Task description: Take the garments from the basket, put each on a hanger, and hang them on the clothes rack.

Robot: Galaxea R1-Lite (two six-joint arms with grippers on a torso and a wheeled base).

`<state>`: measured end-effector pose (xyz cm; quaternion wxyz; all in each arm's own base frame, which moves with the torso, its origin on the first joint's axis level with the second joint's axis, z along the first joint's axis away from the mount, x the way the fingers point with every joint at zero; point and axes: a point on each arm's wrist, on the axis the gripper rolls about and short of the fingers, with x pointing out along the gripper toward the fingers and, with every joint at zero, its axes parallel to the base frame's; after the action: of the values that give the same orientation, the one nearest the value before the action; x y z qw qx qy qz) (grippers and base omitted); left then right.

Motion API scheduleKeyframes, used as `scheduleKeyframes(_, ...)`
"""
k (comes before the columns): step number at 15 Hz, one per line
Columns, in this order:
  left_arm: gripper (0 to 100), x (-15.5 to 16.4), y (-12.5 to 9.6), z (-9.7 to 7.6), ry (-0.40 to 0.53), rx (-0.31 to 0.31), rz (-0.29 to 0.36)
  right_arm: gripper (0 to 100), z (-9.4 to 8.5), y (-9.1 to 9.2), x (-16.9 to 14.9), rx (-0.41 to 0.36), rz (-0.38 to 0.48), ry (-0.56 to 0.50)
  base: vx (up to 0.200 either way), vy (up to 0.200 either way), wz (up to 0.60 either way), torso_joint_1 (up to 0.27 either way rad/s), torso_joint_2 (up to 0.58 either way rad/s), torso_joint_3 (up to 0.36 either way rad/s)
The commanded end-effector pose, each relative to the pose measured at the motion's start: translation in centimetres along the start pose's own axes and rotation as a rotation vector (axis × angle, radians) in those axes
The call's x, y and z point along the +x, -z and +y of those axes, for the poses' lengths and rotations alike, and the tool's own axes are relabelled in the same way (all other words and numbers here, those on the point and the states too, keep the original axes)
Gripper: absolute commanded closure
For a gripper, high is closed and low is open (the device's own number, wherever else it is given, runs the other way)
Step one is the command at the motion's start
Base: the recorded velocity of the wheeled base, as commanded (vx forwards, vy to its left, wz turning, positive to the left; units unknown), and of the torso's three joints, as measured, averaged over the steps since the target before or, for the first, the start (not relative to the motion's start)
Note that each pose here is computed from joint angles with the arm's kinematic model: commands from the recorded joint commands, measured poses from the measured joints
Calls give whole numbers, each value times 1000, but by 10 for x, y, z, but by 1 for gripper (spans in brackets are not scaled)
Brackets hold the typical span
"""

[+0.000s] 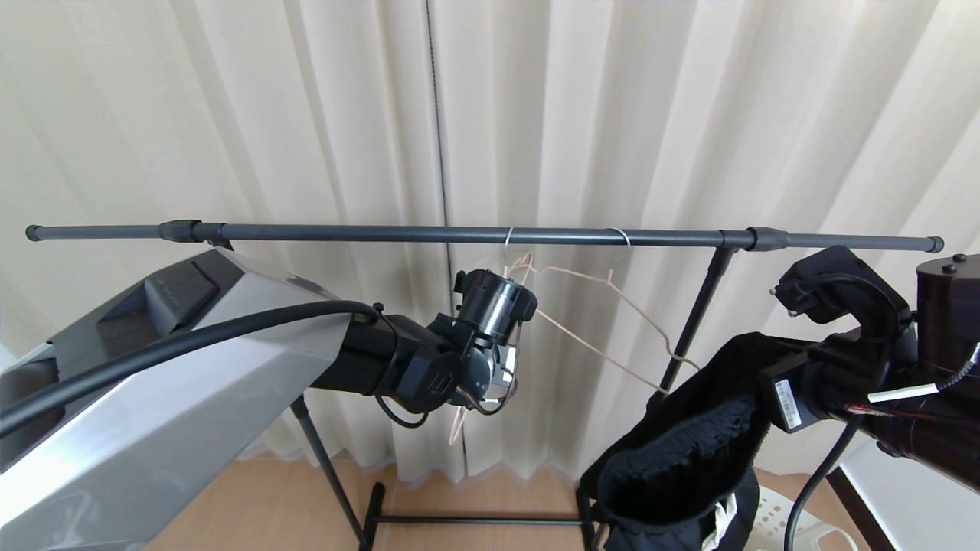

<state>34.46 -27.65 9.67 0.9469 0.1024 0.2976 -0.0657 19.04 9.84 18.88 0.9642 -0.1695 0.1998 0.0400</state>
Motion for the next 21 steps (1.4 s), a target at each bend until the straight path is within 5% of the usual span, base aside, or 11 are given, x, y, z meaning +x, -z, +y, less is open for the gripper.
scheduleKeyframes(1, 100, -1, 0, 3, -4, -4, 1, 100, 0, 0, 0, 1, -1, 0, 0, 0, 0, 0, 0, 0)
scheduleKeyframes(10, 100, -18, -14, 34, -70, -56, -31, 100, 0, 0, -1, 1, -3, -1, 0, 0, 0, 0, 0, 0)
scheduleKeyframes(21, 100, 0, -10, 44, -205, -75, -46, 100, 0, 0, 0, -1, -1, -1, 0, 0, 0, 0, 0, 0)
